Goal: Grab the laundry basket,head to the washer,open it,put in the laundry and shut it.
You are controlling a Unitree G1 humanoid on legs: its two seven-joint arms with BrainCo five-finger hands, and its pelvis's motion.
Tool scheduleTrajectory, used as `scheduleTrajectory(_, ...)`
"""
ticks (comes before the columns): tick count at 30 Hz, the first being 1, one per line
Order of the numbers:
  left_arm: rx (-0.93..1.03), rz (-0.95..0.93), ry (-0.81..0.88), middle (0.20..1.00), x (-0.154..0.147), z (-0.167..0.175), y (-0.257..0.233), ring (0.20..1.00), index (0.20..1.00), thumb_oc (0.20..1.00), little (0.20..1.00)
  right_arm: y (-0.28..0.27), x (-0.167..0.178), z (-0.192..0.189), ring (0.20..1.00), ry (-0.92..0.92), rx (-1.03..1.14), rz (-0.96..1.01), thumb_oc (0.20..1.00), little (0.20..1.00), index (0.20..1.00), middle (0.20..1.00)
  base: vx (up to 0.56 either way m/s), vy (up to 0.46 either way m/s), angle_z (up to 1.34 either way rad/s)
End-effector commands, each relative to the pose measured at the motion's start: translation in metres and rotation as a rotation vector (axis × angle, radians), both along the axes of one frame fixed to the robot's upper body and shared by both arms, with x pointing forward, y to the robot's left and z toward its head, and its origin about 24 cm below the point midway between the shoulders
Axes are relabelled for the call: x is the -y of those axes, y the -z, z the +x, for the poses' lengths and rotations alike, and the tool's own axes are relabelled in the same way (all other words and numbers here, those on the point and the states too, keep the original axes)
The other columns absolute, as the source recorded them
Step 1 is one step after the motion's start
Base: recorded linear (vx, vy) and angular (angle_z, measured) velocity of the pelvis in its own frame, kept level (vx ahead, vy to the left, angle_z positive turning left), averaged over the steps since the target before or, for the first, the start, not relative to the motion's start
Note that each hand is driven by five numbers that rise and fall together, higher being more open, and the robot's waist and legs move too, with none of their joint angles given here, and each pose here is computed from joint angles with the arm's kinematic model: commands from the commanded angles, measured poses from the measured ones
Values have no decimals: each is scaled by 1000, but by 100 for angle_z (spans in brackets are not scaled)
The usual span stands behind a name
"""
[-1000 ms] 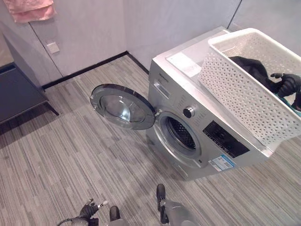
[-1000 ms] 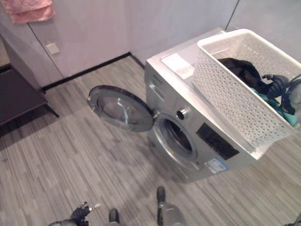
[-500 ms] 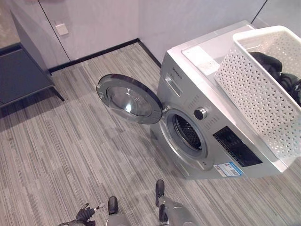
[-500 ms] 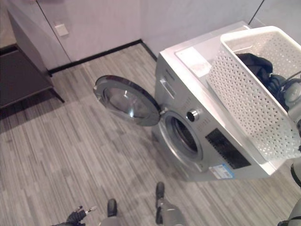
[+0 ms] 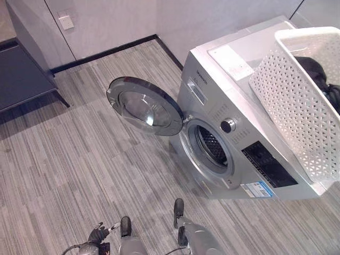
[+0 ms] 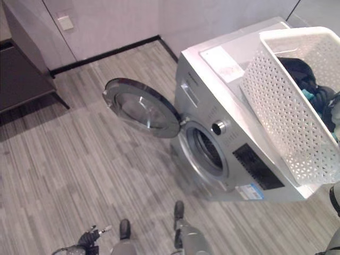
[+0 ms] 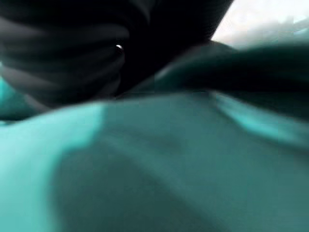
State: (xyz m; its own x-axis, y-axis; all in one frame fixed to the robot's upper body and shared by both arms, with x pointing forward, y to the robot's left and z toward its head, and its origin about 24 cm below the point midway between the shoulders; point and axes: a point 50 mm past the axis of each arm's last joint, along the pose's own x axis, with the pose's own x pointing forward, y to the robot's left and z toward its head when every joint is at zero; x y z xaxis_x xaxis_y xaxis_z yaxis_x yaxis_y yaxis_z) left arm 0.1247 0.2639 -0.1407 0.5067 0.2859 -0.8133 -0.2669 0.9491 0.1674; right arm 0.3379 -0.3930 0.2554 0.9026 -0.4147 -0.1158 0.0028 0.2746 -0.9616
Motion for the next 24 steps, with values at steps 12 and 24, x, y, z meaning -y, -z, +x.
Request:
scheduleTrajectory(12,15,101,74,1000,-17,10,-10,1000,1000,1000,1000,-140,-46,-7,200,-208,704,172,200,200,200,200,45,41,-9)
scheduleTrajectory(24,0,116,96,1000,-15,7,-8,1000,1000,1000,1000,-169,-25,-25,200,-84,817,233,200,200,200,200,30,17,1)
